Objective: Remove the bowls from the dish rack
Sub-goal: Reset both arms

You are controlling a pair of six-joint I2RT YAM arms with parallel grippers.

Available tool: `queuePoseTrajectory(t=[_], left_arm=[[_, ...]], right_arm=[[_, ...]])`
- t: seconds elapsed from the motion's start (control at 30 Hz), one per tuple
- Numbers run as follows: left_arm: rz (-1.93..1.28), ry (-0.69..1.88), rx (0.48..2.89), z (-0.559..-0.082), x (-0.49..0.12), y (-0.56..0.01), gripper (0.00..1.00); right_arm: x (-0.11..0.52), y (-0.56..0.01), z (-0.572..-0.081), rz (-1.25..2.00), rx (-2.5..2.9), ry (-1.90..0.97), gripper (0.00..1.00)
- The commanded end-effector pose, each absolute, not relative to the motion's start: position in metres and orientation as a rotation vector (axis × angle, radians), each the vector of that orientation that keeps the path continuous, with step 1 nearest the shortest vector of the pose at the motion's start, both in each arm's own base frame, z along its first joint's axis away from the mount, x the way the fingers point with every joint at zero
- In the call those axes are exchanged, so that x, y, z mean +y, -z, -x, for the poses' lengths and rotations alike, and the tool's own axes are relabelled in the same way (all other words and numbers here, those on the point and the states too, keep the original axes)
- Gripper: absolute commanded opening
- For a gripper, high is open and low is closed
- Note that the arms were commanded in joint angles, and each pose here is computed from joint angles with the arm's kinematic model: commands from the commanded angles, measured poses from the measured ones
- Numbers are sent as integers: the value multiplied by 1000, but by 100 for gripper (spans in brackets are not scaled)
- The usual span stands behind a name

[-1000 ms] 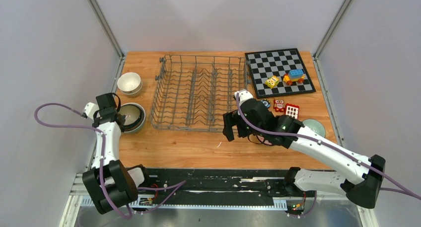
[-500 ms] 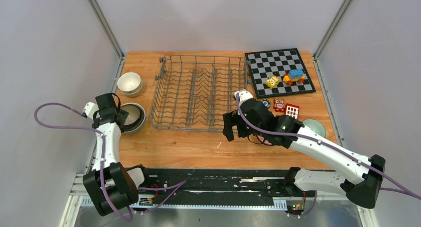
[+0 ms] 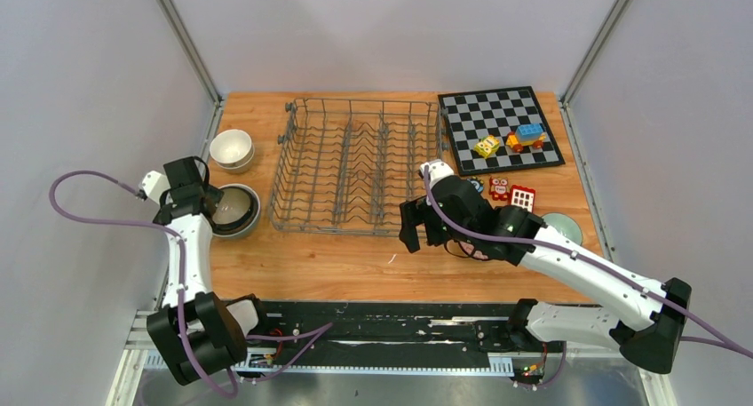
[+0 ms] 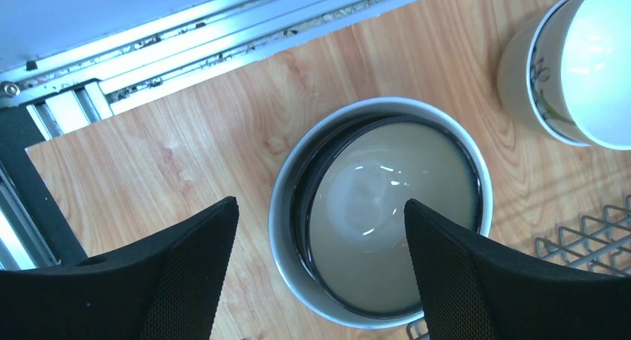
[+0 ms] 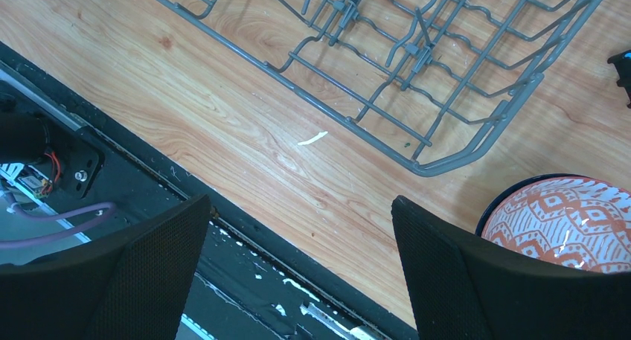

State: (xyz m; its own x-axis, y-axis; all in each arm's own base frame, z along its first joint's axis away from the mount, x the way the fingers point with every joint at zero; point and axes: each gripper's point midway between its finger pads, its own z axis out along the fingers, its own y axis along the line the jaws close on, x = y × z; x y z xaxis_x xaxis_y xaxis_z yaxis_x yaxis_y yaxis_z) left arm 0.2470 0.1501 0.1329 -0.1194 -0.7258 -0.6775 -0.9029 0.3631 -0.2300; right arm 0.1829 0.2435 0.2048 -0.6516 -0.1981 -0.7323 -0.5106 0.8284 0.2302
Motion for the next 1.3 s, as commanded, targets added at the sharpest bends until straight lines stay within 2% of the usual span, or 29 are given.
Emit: queuePoseTrajectory(t=[0.0, 0.2, 0.37, 0.57, 0.77, 0.93, 1.03, 1.07, 1.1, 1.2, 1.27], left_arm=[[1416, -371, 1891, -251, 161, -137, 82], [1437, -374, 1911, -256, 162, -121, 71], [1450, -380, 1912, -259, 165, -115, 53], [1474, -406, 1910, -258, 168, -104, 37], [1485, -410, 1913, -257, 169, -100, 17], [1492, -409, 1921, -255, 168, -94, 12], [1492, -407, 1926, -255, 167, -94, 13], [1490, -405, 1925, -255, 167, -96, 17], [1486, -405, 1922, -255, 167, -98, 24], [1462, -396, 1923, -256, 167, -108, 53], [1447, -380, 1915, -256, 165, -119, 67]], right_arm=[[243, -218, -183, 494, 2268, -572, 95], [245, -215, -178, 472, 2292, -600, 94], [243, -215, -177, 469, 2296, -597, 94], [241, -214, -178, 466, 2297, -585, 94], [239, -212, -177, 465, 2299, -577, 94], [238, -212, -177, 463, 2297, -575, 94], [238, -213, -177, 462, 2295, -576, 94], [237, -213, -177, 462, 2294, -574, 94], [237, -213, -177, 462, 2294, -576, 94], [237, -214, -177, 460, 2289, -577, 94], [237, -216, -177, 463, 2284, -579, 94]])
